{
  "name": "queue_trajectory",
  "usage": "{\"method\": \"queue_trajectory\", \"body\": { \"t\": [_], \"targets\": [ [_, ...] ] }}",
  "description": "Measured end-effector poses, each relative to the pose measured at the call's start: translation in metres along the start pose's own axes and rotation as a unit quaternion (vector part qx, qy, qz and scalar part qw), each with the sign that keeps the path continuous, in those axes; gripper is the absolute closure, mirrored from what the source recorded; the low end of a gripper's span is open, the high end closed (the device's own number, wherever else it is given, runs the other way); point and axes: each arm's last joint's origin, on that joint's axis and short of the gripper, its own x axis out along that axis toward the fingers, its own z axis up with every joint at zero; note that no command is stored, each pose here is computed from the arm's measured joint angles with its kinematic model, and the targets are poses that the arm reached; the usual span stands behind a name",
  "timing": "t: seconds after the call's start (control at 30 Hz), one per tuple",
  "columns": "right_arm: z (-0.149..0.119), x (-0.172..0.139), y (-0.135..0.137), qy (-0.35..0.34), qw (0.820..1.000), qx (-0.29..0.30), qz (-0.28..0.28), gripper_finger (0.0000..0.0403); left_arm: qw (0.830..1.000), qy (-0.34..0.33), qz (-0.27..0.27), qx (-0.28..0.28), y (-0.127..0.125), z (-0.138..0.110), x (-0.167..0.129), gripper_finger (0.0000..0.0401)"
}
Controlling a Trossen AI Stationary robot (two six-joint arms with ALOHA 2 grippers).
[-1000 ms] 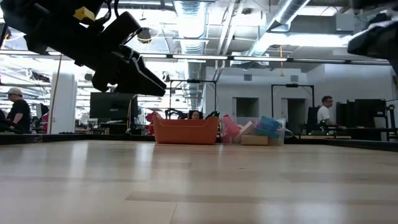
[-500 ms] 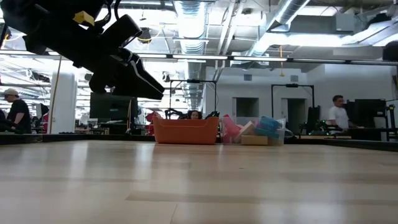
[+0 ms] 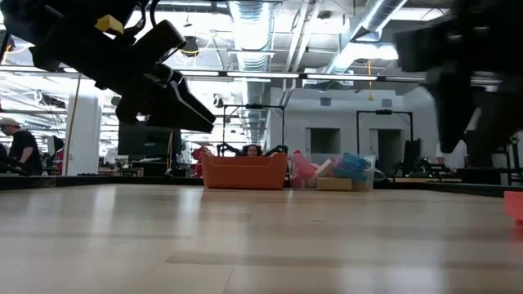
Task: Sort blocks by size
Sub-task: Put the orange game piece into the transparent bin
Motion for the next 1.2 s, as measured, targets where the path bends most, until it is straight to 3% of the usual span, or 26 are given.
{"method": "queue_trajectory", "body": {
  "t": [0.17, 0.33, 0.43, 0.6, 0.87, 1.07, 1.2],
  "targets": [
    [0.000, -0.014, 0.007, 0.014, 0.993, -0.064, 0.098, 0.0227, 1.000, 0.007, -0.003, -0.001, -0.001, -0.001, -0.001, 0.0148],
    [-0.004, -0.018, 0.024, -0.020, 0.979, -0.168, 0.113, 0.0223, 1.000, 0.014, -0.007, -0.012, -0.003, -0.003, -0.001, 0.0148],
    [-0.001, -0.019, 0.028, -0.041, 0.978, -0.164, 0.124, 0.0202, 1.000, 0.013, -0.011, -0.014, -0.005, -0.003, -0.002, 0.0148],
    [0.000, -0.017, 0.026, -0.017, 0.972, -0.160, 0.169, 0.0148, 1.000, 0.013, -0.011, -0.016, -0.005, -0.003, -0.002, 0.0148],
    [0.002, -0.017, 0.027, -0.043, 0.953, -0.251, 0.166, 0.0099, 1.000, 0.012, -0.011, -0.015, -0.005, -0.002, -0.002, 0.0148],
    [0.013, -0.018, 0.029, -0.118, 0.929, -0.324, 0.135, 0.0095, 1.000, 0.012, -0.011, -0.015, -0.005, -0.002, -0.002, 0.0148],
    [0.012, -0.011, 0.031, -0.095, 0.921, -0.356, 0.128, 0.0095, 1.000, 0.012, -0.011, -0.015, -0.005, -0.002, -0.002, 0.0148]
  ]
}}
